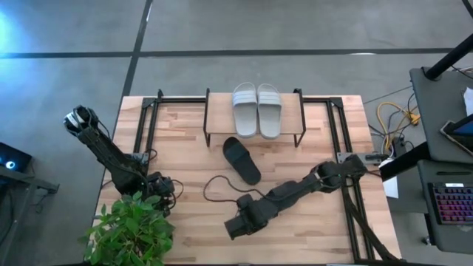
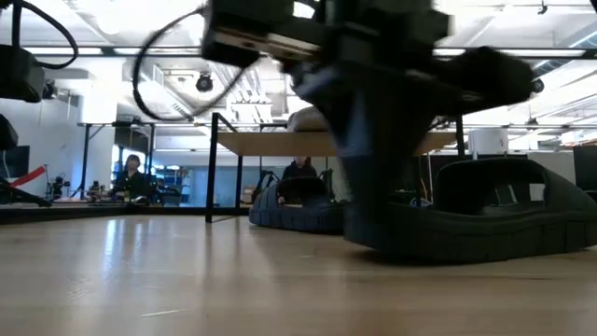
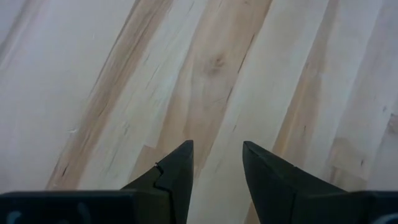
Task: Pick and place slides into the shelf
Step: Put the bottom black slide under the shelf
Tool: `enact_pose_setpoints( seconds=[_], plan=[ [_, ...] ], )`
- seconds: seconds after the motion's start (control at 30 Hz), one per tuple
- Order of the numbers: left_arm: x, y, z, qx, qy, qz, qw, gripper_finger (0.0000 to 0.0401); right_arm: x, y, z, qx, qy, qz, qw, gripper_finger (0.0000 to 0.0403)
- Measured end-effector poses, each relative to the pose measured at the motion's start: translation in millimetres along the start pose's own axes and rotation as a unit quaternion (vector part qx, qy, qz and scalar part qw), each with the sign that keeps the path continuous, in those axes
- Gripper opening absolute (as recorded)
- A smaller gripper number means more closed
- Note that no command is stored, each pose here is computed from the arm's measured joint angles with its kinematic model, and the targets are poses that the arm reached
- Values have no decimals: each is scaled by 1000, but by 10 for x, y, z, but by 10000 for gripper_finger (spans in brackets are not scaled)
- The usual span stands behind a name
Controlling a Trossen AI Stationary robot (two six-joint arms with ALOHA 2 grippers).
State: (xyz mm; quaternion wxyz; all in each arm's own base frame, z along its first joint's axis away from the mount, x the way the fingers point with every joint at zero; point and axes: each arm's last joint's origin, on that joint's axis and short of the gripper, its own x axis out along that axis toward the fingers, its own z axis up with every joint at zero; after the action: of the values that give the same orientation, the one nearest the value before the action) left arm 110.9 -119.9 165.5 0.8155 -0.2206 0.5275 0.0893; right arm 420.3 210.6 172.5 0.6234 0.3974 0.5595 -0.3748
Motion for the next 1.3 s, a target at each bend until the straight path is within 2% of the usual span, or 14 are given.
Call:
enact_pose_setpoints(
  seconds=[0.2, 0.37, 0.4, 0.53, 0.63, 0.73, 0.87, 0.97, 1.07, 1.13, 1.23, 1.3],
  plan=[
    [24, 25, -14, 4, 1, 6, 1000, 123, -88, -174, -241, 33, 15, -62, 997, 9],
    [29, 30, -17, 6, 1, 6, 1000, 123, -204, -383, -409, 77, -3, -146, 986, 9],
    [28, 31, -17, 6, 1, 6, 1000, 123, -247, -406, -436, 75, -6, -148, 986, 9],
    [28, 29, -17, 6, 1, 5, 1000, 123, -499, -404, -519, 42, -6, -93, 995, 8],
    [27, 15, -14, 4, 2, -3, 1000, 123, -701, -555, -588, 80, -13, -114, 990, 9],
    [22, -18, -5, 0, 1, -20, 1000, 123, -777, -755, -703, 128, -9, -126, 984, 9],
    [16, -64, 9, 9, -3, -45, 999, 123, -791, -1100, -803, 195, 1, -168, 966, 8],
    [18, -77, 12, 12, -5, -51, 999, 123, -802, -1310, -770, 206, 11, -162, 965, 9],
    [16, -84, 14, 11, -5, -55, 998, 123, -735, -1537, -673, 214, -8, -177, 961, 8],
    [14, -83, 14, 11, -5, -55, 998, 123, -648, -1644, -597, 221, -10, -170, 960, 8],
    [12, -86, 15, 10, -5, -56, 998, 123, -500, -1743, -487, 212, -16, -121, 970, 8],
    [9, -90, 18, 6, -5, -57, 998, 123, -366, -1800, -431, 205, -15, -107, 973, 9]
  ],
)
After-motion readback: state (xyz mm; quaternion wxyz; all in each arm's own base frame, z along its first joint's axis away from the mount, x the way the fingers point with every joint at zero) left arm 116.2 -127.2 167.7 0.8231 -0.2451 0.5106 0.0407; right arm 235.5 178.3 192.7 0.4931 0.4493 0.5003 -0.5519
